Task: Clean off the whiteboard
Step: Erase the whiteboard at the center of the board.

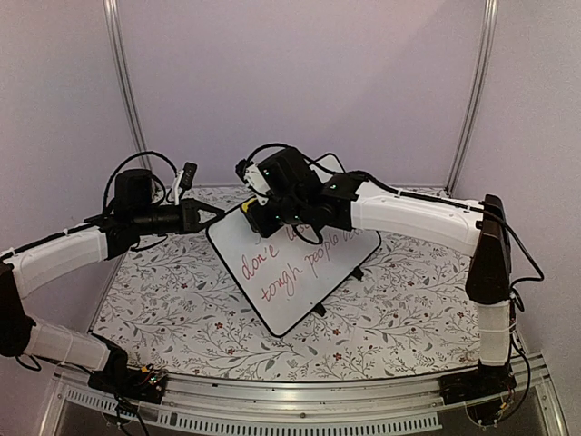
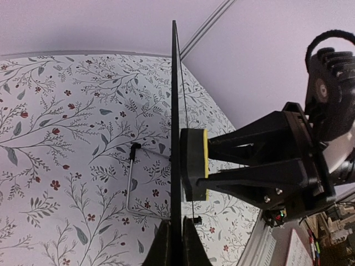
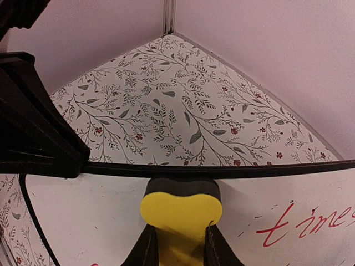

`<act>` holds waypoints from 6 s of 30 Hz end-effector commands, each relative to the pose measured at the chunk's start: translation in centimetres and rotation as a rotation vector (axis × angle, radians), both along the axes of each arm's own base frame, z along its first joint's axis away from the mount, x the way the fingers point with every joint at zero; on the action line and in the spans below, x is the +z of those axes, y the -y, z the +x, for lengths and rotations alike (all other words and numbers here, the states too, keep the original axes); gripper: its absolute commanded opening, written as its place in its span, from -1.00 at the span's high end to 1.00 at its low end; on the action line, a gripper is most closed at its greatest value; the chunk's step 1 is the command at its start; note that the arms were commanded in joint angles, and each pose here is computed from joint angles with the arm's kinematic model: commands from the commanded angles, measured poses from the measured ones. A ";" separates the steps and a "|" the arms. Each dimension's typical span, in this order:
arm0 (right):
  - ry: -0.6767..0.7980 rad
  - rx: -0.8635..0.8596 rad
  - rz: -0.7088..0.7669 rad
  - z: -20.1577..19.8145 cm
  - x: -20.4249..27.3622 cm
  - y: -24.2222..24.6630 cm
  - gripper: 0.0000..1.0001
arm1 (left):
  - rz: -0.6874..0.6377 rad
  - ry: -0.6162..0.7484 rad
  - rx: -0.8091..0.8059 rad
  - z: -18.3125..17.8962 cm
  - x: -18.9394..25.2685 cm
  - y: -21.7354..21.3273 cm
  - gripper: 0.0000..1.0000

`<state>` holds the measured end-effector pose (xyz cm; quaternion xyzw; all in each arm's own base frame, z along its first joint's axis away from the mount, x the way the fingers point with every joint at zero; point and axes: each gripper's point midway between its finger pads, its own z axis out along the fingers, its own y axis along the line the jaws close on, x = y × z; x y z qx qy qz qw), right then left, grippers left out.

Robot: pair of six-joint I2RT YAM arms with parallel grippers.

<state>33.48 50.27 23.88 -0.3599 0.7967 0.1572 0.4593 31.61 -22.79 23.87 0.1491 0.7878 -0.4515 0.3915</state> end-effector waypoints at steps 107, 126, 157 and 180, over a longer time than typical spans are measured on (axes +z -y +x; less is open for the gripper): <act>-0.176 -0.059 -0.159 -1.9 -7.6 5.0 0.50 | -0.047 0.117 -0.116 -2.2 3.1 1.6 1.00; -0.096 -0.050 -0.118 0.4 -3.6 2.0 0.50 | -0.048 0.119 -0.116 -2.2 3.1 1.6 1.00; -0.249 -0.129 -0.153 -1.8 -7.5 6.3 0.50 | -0.046 0.122 -0.111 -2.1 3.1 1.5 1.00; -0.220 -0.063 -0.169 -2.0 -8.1 5.9 0.49 | -0.046 0.124 -0.110 -2.2 3.2 1.5 1.00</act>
